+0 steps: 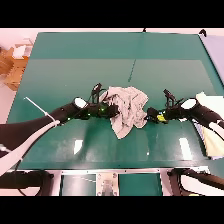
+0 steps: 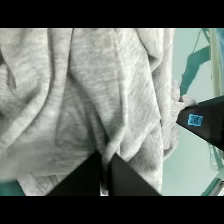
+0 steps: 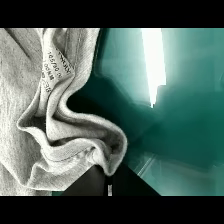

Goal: Fold the shirts.

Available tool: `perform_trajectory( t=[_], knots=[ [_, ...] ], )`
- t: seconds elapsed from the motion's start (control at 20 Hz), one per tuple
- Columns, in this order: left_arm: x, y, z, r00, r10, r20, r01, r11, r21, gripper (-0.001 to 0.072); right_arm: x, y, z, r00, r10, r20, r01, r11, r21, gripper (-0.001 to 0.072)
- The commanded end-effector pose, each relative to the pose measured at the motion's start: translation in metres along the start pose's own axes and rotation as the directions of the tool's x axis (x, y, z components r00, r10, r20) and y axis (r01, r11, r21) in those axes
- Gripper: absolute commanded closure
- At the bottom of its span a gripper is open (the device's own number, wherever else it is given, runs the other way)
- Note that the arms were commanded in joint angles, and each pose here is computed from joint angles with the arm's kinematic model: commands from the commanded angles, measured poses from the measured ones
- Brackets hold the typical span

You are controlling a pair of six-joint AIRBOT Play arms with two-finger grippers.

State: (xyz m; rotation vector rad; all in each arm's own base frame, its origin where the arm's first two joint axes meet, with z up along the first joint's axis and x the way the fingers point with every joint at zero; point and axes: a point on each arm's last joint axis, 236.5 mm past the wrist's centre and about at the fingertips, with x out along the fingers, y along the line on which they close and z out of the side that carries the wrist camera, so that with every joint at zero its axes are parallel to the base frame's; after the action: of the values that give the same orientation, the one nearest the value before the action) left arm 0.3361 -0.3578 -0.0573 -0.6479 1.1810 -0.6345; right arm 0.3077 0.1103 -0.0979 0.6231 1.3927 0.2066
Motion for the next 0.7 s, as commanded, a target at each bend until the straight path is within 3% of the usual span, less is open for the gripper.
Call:
perform_trajectory(
  t=[0.0, 0.15, 0.35, 0.5, 0.65],
  knots=[
    [-0.005, -0.002, 0.016, 1.0, -0.007, 0.024, 0.006, 1.0, 0.023, 0.0688, -0.001, -0.004, -0.001, 1.0, -0.016, -0.007, 0.015, 1.0, -0.014, 0.0701],
    [-0.062, -0.009, 0.056, 0.998, -0.004, 0.056, -0.001, 0.996, 0.086, 0.0688, -0.031, -0.008, 0.023, 1.0, -0.014, 0.009, 0.014, 1.0, -0.011, 0.0702],
    [-0.201, -0.005, 0.109, 0.961, 0.171, 0.216, -0.219, 0.95, 0.223, 0.0689, -0.155, 0.015, 0.116, 0.966, 0.062, 0.252, -0.054, 0.998, -0.037, 0.0703],
    [-0.319, -0.042, 0.142, 0.863, 0.227, 0.451, -0.385, 0.874, 0.297, 0.0689, -0.284, 0.069, 0.163, 0.845, 0.151, 0.513, -0.071, 0.982, -0.173, 0.0702],
    [-0.428, -0.115, 0.156, 0.721, 0.141, 0.678, -0.483, 0.804, 0.346, 0.0688, -0.401, 0.124, 0.165, 0.68, 0.203, 0.704, 0.009, 0.959, -0.285, 0.0703]
  ],
)
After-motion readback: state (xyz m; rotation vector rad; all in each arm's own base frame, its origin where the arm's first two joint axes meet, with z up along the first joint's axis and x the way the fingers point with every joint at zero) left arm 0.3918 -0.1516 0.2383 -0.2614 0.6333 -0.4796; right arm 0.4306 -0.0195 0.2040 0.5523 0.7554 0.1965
